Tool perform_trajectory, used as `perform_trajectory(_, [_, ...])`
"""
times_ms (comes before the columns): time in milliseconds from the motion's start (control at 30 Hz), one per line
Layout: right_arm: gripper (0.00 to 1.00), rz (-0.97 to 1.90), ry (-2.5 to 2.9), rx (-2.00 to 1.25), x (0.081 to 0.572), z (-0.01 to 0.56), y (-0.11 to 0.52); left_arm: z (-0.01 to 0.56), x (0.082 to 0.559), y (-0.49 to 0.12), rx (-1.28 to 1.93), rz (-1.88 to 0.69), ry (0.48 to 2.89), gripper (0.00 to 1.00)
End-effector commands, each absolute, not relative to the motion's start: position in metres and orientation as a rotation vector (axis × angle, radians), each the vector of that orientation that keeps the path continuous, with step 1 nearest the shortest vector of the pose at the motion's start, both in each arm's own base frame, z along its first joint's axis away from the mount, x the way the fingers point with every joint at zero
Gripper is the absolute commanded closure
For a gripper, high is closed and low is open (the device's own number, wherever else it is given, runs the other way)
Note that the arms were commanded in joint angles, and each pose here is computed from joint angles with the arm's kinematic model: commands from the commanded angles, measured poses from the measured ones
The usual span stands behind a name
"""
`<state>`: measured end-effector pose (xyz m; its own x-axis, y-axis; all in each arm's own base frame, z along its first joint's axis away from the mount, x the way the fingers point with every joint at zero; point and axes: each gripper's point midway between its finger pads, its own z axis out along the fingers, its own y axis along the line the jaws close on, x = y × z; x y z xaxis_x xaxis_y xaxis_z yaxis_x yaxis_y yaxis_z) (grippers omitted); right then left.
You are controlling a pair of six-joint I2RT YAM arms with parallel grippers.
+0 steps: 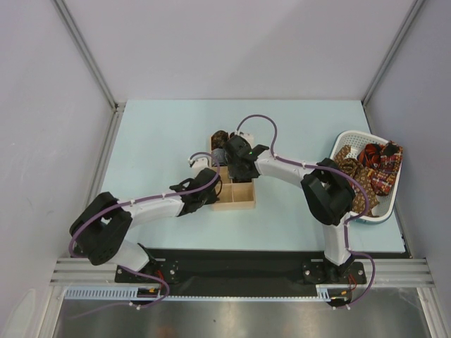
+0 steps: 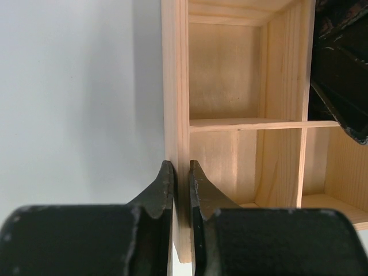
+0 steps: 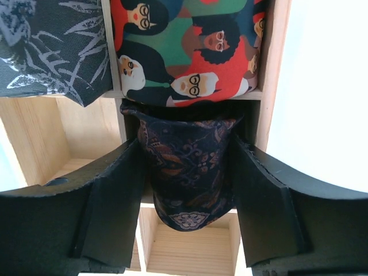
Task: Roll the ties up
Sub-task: Place the rolled tie into the container
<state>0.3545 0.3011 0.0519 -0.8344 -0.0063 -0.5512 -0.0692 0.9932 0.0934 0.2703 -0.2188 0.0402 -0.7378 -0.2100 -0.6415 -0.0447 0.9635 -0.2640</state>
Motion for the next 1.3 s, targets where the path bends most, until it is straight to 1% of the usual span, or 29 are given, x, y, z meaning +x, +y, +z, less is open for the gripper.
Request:
perform_trajectory(0, [0.34, 0.122, 2.536, -0.024, 0.357, 0.063, 0.288, 0.084, 0.291, -0.268, -0.244, -0.567, 2.261, 0.92])
perform_trajectory(67, [0.30, 0.131, 2.520, -0.019, 0.358, 0.071, 0.288, 0.083, 0.292, -0.267, -0.247, -0.563, 2.262, 0.92])
perform_trajectory(167, [0.27, 0.138, 2.490, -0.028, 0.358, 0.087, 0.287, 0.082, 0.293, -0.265, -0.259, -0.545, 2.261, 0.92])
perform_trajectory(200, [0.25, 0.138, 2.478, -0.031, 0.359, 0.092, 0.286, 0.082, 0.293, -0.264, -0.258, -0.541, 2.259, 0.92])
perform_trajectory(233, [0.20, 0.147, 2.457, -0.028, 0.360, 0.102, 0.286, 0.082, 0.293, -0.263, -0.262, -0.534, 2.260, 0.92])
perform_trajectory(500, [0.17, 0.183, 2.376, -0.031, 0.360, 0.140, 0.278, 0.082, 0.303, -0.264, -0.291, -0.500, 2.245, 0.92])
perform_trajectory(533, [0.14, 0.183, 2.374, -0.042, 0.358, 0.141, 0.276, 0.085, 0.308, -0.264, -0.298, -0.493, 2.233, 0.91])
perform_trajectory(633, [0.11, 0.209, 2.322, -0.031, 0.359, 0.159, 0.269, 0.083, 0.319, -0.257, -0.315, -0.447, 2.240, 0.92])
perform_trajectory(767, [0.12, 0.246, 2.279, -0.021, 0.354, 0.166, 0.252, 0.090, 0.343, -0.242, -0.348, -0.393, 2.220, 0.92])
perform_trajectory(800, [0.12, 0.267, 2.257, -0.014, 0.351, 0.175, 0.246, 0.086, 0.348, -0.238, -0.342, -0.367, 2.226, 0.92])
perform_trajectory(867, [0.12, 0.249, 2.253, -0.012, 0.347, 0.169, 0.233, 0.090, 0.367, -0.226, -0.377, -0.356, 2.224, 0.92])
perform_trajectory(900, [0.13, 0.266, 2.223, -0.004, 0.345, 0.180, 0.227, 0.087, 0.373, -0.221, -0.379, -0.341, 2.232, 0.92])
perform_trajectory(967, [0.14, 0.274, 2.210, 0.006, 0.342, 0.181, 0.216, 0.093, 0.393, -0.206, -0.418, -0.328, 2.210, 0.92])
perform_trajectory(1067, [0.14, 0.289, 2.199, -0.008, 0.334, 0.178, 0.199, 0.100, 0.417, -0.186, -0.442, -0.281, 2.197, 0.92])
perform_trajectory(1100, [0.14, 0.275, 2.215, -0.023, 0.328, 0.168, 0.193, 0.101, 0.422, -0.180, -0.435, -0.263, 2.198, 0.92])
perform_trajectory(1133, [0.14, 0.284, 2.194, -0.021, 0.325, 0.175, 0.188, 0.103, 0.430, -0.176, -0.443, -0.254, 2.193, 0.92])
perform_trajectory(1233, [0.15, 0.293, 2.184, -0.032, 0.318, 0.167, 0.178, 0.109, 0.449, -0.156, -0.465, -0.219, 2.180, 0.93])
perform_trajectory(1267, [0.14, 0.302, 2.177, -0.032, 0.318, 0.166, 0.178, 0.103, 0.456, -0.148, -0.476, -0.205, 2.191, 0.91])
